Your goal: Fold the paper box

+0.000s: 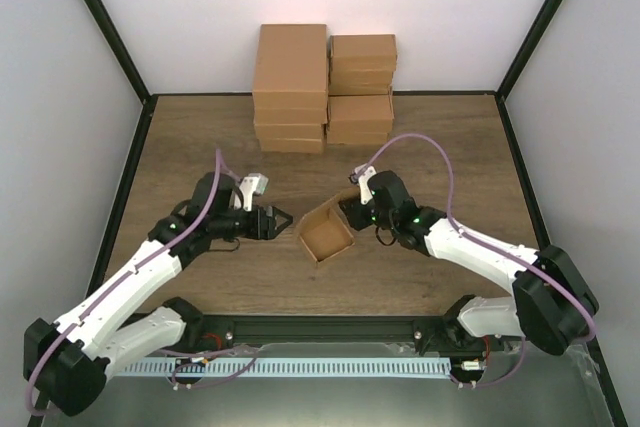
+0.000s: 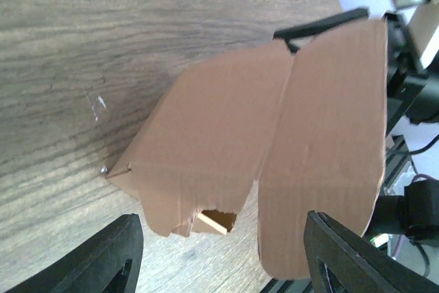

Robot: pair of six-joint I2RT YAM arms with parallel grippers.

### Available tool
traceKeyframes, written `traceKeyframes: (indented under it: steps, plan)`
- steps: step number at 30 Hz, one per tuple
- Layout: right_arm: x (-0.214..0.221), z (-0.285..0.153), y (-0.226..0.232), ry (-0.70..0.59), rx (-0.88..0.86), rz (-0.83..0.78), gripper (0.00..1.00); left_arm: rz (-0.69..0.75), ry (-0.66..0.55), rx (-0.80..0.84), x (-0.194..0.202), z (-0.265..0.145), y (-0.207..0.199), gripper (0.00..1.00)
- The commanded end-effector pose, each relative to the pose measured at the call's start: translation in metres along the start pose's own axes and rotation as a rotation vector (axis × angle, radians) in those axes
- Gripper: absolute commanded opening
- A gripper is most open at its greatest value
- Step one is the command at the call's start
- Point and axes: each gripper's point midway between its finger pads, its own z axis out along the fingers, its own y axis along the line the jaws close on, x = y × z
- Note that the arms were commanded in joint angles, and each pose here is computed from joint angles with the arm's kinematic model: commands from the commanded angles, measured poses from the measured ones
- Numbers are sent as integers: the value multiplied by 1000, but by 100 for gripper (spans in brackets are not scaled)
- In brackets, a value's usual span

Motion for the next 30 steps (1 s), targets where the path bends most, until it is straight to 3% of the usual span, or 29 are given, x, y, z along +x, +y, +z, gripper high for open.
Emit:
traceKeyframes:
  steps: [1,14,19,24,30]
  plan:
    - [-28,-1,4,-100,-11,-122,49,-35,-92,-17,-4,3,-3,67]
    - [-54,3,40,-211,-183,-343,49,-14,-140,-24,19,5,-8,67]
    - [-56,10,55,-196,-260,-419,49,3,-184,-34,12,-12,-12,73]
    - [-59,14,58,-181,-273,-410,49,81,-165,38,1,-25,-41,76]
    - [-61,14,60,-176,-288,-390,49,142,-65,-25,-19,-18,-54,79]
